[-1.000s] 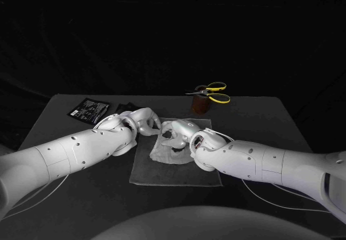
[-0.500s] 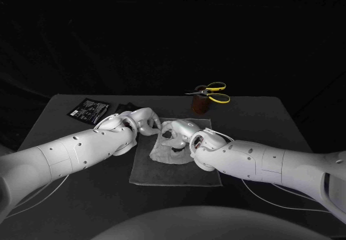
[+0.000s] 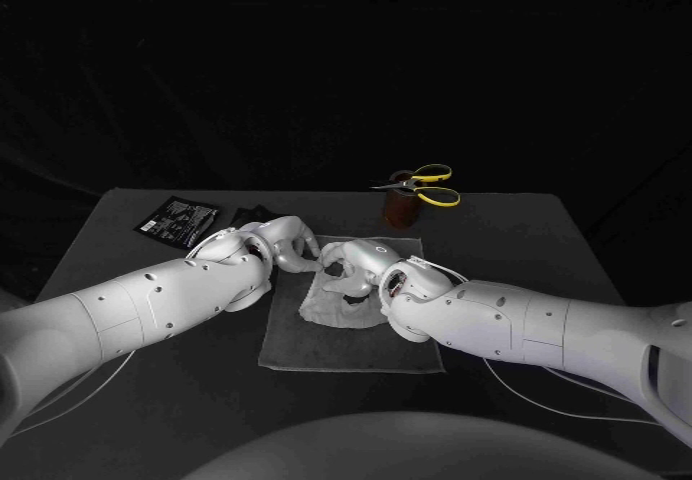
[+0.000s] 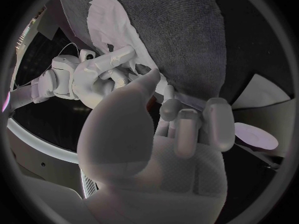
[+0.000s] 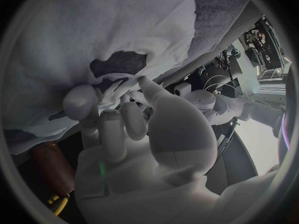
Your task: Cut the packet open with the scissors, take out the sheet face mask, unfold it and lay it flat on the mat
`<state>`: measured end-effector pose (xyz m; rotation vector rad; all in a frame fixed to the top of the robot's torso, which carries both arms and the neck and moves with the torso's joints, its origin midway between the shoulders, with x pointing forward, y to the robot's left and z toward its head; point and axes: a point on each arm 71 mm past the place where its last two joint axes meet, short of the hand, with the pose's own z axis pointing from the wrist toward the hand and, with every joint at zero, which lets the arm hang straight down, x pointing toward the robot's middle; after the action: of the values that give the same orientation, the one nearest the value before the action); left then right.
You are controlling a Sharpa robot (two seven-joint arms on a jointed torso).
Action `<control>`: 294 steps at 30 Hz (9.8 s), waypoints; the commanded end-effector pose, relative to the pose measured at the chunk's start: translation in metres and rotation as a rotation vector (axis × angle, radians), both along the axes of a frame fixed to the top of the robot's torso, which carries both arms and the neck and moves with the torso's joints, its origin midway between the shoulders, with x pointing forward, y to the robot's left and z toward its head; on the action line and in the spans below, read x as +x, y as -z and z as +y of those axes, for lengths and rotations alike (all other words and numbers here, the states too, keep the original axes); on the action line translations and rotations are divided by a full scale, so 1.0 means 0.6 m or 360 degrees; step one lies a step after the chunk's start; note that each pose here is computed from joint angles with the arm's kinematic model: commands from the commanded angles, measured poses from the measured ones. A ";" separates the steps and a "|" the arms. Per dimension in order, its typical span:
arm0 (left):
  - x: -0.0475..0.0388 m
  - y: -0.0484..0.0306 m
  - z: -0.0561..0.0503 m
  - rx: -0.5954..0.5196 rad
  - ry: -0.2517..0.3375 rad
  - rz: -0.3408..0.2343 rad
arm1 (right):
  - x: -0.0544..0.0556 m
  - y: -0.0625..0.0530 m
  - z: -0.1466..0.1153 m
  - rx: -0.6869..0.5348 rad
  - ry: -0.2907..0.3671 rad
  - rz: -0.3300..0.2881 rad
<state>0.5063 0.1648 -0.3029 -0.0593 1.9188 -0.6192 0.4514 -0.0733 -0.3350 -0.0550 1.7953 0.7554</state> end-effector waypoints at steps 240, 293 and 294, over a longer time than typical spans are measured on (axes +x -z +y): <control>-0.014 0.000 0.032 -0.0008 -0.0265 0.0243 | -0.002 0.033 -0.030 -0.0201 0.0075 0.0148; -0.007 -0.018 0.010 0.0138 -0.0375 0.0557 | -0.001 0.035 -0.028 -0.0214 0.0075 0.0156; -0.006 -0.019 0.008 0.0160 -0.0368 0.0554 | -0.001 0.035 -0.028 -0.0214 0.0075 0.0157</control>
<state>0.5045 0.1706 -0.2889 -0.3960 2.1838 -0.4449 0.4535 -0.0743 -0.3341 -0.0723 1.8021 0.7373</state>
